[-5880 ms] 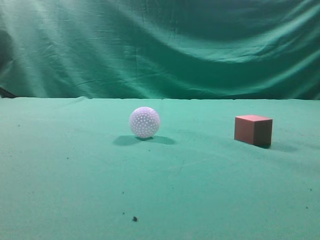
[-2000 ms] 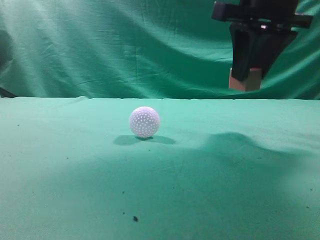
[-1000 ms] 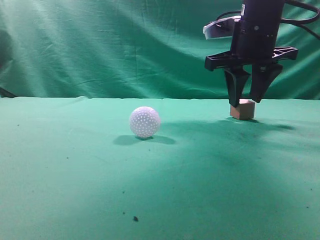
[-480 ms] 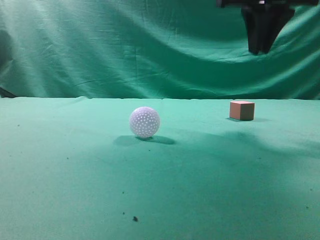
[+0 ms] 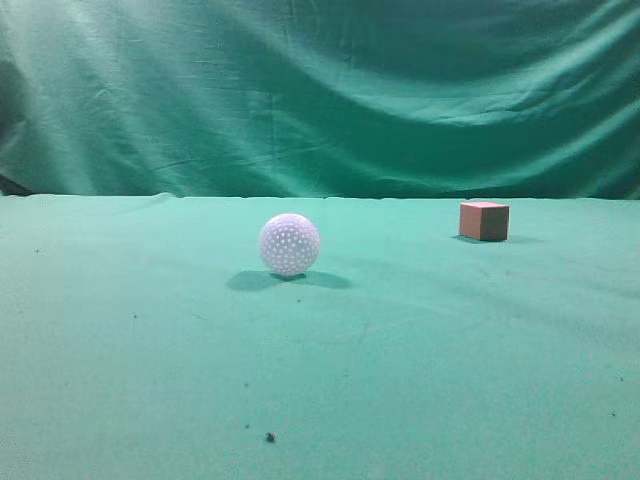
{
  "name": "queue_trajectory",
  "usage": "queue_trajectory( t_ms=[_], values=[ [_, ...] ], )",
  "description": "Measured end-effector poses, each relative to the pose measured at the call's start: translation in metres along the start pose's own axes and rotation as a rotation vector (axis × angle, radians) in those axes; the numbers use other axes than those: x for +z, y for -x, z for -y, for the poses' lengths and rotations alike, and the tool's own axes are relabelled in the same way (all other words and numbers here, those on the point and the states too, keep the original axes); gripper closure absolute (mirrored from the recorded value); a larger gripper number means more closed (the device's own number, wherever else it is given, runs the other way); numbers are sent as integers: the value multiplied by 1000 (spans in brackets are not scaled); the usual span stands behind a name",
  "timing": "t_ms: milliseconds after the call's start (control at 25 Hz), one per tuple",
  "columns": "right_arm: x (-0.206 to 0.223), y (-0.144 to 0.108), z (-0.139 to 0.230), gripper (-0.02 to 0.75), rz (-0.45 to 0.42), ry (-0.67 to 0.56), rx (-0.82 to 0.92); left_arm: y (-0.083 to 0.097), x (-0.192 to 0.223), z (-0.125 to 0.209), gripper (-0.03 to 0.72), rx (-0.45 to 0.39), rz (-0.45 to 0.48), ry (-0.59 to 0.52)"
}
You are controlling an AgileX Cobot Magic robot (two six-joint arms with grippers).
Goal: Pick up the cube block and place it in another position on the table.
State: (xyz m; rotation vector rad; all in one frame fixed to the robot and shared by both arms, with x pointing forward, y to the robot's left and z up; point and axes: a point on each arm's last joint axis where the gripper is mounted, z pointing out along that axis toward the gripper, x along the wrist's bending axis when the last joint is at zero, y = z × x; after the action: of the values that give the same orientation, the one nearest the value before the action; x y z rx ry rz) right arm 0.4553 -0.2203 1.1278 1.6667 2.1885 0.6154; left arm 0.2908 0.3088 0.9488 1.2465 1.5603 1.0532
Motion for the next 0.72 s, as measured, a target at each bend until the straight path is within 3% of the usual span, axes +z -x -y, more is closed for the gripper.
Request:
queue_trajectory(
  t_ms=[280, 480, 600, 720],
  values=[
    [-25, -2, 83, 738, -124, 103, 70, 0, 0, 0, 426, 0, 0, 0],
    [-41, -3, 126, 738, -184, 109, 91, 0, 0, 0, 426, 0, 0, 0],
    [-51, 0, 141, 738, -168, 94, 51, 0, 0, 0, 426, 0, 0, 0],
    [-56, 6, 147, 738, -100, 113, -18, 0, 0, 0, 426, 0, 0, 0]
  ],
)
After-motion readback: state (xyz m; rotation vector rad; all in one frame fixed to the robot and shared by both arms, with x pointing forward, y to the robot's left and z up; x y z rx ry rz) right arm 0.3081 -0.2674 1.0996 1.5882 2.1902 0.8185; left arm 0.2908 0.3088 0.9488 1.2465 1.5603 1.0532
